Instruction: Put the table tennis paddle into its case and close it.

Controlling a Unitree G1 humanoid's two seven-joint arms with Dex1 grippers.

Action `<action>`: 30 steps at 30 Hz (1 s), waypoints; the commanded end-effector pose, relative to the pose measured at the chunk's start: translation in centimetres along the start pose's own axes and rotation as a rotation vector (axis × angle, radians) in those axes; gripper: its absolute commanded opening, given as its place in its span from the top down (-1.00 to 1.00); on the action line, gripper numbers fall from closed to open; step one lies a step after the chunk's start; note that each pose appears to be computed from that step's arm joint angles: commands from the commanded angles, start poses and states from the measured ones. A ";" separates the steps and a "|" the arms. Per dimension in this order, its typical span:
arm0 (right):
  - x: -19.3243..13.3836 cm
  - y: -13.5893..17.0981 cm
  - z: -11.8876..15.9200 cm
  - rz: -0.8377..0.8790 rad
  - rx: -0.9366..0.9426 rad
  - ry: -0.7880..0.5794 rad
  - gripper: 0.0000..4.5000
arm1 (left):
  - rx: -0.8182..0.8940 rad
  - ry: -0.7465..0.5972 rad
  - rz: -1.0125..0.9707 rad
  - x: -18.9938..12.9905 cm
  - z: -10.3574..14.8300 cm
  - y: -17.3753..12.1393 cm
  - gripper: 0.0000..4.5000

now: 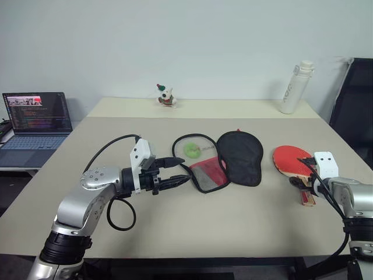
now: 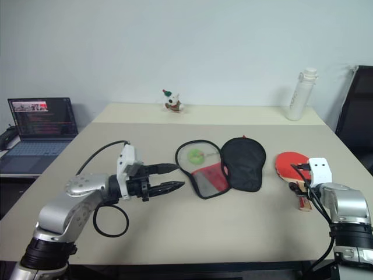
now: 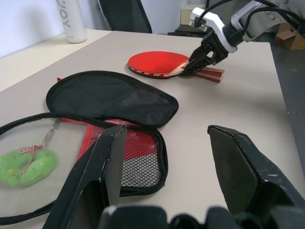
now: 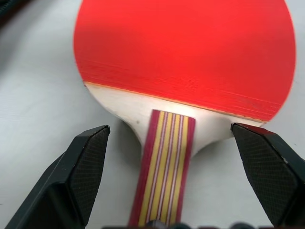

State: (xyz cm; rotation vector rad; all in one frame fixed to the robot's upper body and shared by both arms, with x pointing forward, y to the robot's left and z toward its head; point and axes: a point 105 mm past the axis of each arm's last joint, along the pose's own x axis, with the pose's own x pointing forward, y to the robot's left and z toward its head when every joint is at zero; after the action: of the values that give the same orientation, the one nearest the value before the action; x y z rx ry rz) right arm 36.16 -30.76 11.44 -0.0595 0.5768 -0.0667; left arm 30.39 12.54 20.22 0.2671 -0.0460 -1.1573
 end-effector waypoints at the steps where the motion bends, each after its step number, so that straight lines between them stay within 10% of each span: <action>1: -0.3 -0.7 -1.1 -0.030 0.065 0.023 -0.99 | 0.041 -0.015 -0.004 0.0 0.7 -0.1 -0.33; 12: 0.4 1.2 -2.6 0.028 0.111 0.033 -0.99 | 0.045 -0.007 0.001 -0.1 0.5 0.2 -0.33; 24: 1.5 3.6 -0.8 0.074 0.092 -0.025 0.51 | 0.048 -0.002 0.027 -0.5 0.4 0.4 -0.33; 30: -0.2 6.7 5.5 0.138 0.108 -0.174 0.52 | 0.028 0.018 0.108 -2.3 -0.1 0.9 -0.33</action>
State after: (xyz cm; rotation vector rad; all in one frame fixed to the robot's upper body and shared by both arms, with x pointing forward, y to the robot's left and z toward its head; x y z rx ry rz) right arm 38.25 -25.87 11.29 0.0942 0.5337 -0.0247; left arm 30.58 14.41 19.29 0.2727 -0.0130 -1.0721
